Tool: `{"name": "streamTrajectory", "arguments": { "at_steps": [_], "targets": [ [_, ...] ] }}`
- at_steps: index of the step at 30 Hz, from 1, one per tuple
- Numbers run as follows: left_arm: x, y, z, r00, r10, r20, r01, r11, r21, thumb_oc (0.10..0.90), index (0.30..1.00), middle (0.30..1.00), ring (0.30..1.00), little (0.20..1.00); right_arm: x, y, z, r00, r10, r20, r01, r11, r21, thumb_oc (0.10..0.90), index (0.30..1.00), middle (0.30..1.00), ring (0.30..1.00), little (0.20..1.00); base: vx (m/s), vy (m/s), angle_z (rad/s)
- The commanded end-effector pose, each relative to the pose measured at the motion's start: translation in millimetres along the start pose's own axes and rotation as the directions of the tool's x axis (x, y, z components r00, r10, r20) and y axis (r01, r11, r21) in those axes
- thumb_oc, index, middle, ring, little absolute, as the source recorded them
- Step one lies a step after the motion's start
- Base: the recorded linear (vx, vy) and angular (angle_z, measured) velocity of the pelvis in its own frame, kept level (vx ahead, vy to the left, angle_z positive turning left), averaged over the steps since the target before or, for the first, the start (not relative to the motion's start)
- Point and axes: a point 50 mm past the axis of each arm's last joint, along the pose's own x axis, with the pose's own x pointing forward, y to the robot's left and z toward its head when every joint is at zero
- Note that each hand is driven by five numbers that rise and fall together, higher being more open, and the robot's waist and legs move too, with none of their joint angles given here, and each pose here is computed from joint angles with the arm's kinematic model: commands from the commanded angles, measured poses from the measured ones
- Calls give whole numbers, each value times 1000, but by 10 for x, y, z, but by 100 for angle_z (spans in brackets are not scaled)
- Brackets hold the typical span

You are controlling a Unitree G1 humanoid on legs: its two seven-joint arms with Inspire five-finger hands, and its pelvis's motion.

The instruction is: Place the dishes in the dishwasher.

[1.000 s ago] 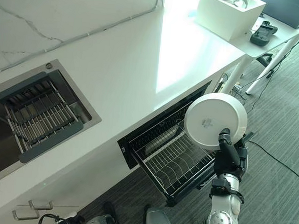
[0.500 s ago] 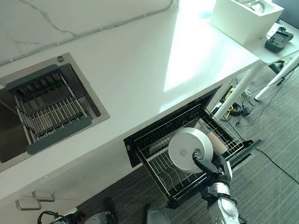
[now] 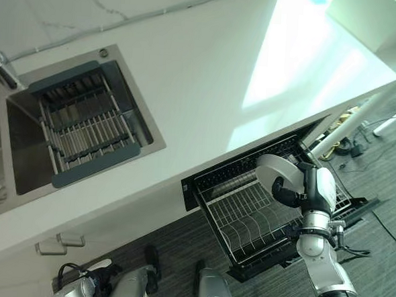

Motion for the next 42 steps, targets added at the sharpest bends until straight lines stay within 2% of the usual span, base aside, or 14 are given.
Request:
{"name": "streamTrajectory", "arguments": {
  "at_steps": [1,8,14,22,26,32,34,37,41,42],
  "targets": [
    [11,28,199,997,10,74,-9,1000,-13,800,900,900,900,900,258,-416,303,958,-221,184,232,972,-41,400,300,300,300,300,0,0,0],
    [8,213,352,984,79,158,-88,995,47,800,900,900,900,900,421,-359,283,938,-319,133,326,945,-31,400,300,300,300,300,-53,43,12],
    [-49,402,545,942,156,298,-186,980,75,800,900,900,900,900,459,-431,373,853,-454,258,484,873,-62,400,300,300,300,300,-65,65,12],
    [-100,483,635,905,208,372,-229,973,13,800,900,900,900,900,445,-547,312,775,-560,292,601,797,-66,400,300,300,300,300,-56,9,3],
    [-102,483,619,897,228,380,-241,971,-14,800,900,900,900,900,469,-628,405,663,-655,364,717,695,-56,400,300,300,300,300,-72,-15,-7],
    [-100,438,597,892,241,383,-250,968,-27,800,900,900,900,900,435,-731,355,574,-731,370,804,589,-84,400,300,300,300,300,-31,-3,-5],
    [-107,448,624,883,251,396,-259,965,-33,800,900,900,900,900,415,-690,325,593,-714,372,791,603,-102,400,300,300,300,300,0,0,0],
    [-107,423,608,884,246,398,-253,967,-37,800,900,900,900,900,365,-482,287,664,-615,424,727,665,-173,400,300,300,300,300,-2,26,-2],
    [-105,440,647,877,255,408,-259,965,-45,800,900,900,900,900,411,-157,243,809,-475,345,562,796,-222,400,300,300,300,300,-48,35,-3],
    [-104,454,669,879,252,406,-254,966,-49,800,900,900,900,900,466,5,293,887,-358,293,423,884,-200,400,300,300,300,300,-14,23,3]
  ]
}}
